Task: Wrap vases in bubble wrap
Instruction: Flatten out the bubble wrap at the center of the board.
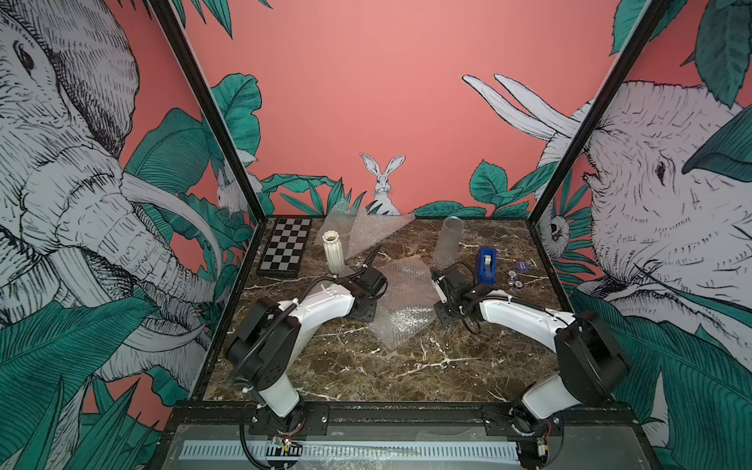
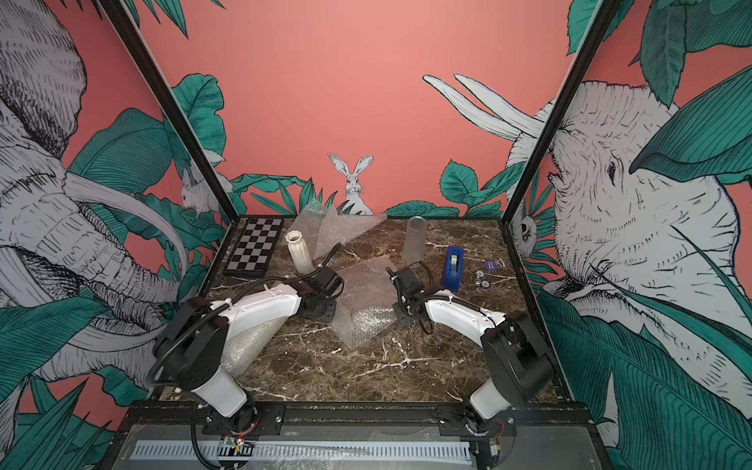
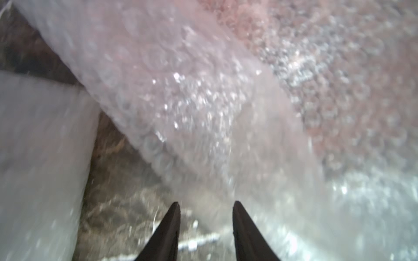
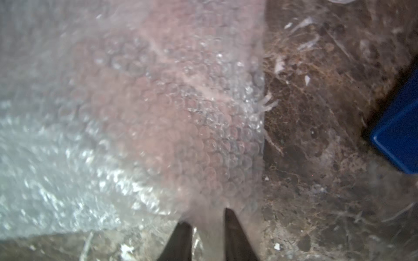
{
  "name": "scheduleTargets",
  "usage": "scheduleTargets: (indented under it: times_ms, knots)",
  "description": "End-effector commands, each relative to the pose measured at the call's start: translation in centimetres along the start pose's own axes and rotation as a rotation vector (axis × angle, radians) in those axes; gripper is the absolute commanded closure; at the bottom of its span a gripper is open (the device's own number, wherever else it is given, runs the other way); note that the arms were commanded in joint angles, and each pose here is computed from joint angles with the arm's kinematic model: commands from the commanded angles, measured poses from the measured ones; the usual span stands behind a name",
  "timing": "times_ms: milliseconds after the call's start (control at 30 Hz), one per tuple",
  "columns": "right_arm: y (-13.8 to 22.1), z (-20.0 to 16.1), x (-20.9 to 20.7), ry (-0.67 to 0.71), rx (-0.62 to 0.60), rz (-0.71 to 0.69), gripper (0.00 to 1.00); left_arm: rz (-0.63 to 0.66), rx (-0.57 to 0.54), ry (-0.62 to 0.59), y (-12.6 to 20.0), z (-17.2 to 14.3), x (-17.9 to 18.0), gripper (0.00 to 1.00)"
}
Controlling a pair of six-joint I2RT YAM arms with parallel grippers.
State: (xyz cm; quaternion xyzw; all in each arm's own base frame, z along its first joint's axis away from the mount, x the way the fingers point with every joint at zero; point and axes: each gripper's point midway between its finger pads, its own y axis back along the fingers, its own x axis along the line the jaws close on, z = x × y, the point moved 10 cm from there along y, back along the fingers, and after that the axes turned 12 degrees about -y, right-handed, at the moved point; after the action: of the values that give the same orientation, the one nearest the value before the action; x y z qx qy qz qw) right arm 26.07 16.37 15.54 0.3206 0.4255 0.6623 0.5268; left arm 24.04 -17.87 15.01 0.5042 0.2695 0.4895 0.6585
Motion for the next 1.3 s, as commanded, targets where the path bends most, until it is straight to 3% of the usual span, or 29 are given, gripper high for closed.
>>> scheduleTargets:
  times_ms: [0,167,267,467,633,700,833,933,1067,1267]
  knots:
    - [0.9,0.4,-1.9,-0.002,0.0,-0.091,0.56,-0.009,-0.164,0.068,5.1,-1.1,1.4,0.57]
    - [1.8,1.0,-2.8,-0.045,-0.026,-0.084,0.53,-0.007,-0.357,0.062,11.1,-2.5,3.2,0.49]
    - [2.6,1.2,-2.0,-0.09,-0.056,0.021,0.52,0.0,-0.414,0.03,12.8,-0.6,3.6,0.42]
    - [2.8,0.2,2.8,-0.124,-0.064,0.169,0.48,-0.102,-0.342,-0.016,10.3,6.6,2.0,0.39]
    - [0.2,-1.3,4.5,-0.163,-0.007,0.225,0.47,-0.08,-0.204,-0.076,6.7,9.7,0.6,0.38]
    - [-0.4,-1.5,4.4,-0.154,0.004,0.198,0.47,-0.055,-0.157,-0.074,5.9,9.6,0.6,0.4]
    - [-0.7,-0.5,4.1,-0.115,-0.013,0.171,0.46,-0.106,-0.185,-0.055,5.1,8.0,0.3,0.37]
    - [-1.9,0.4,3.7,-0.114,0.012,0.145,0.46,-0.101,-0.077,-0.058,3.7,6.9,0.1,0.4]
    - [-3.5,1.6,1.9,-0.155,0.05,0.091,0.46,-0.135,-0.046,-0.043,2.7,4.7,-0.1,0.41]
    - [-4.8,3.3,-0.6,-0.182,0.078,0.041,0.47,-0.198,-0.015,-0.1,3.8,1.2,-2.4,0.41]
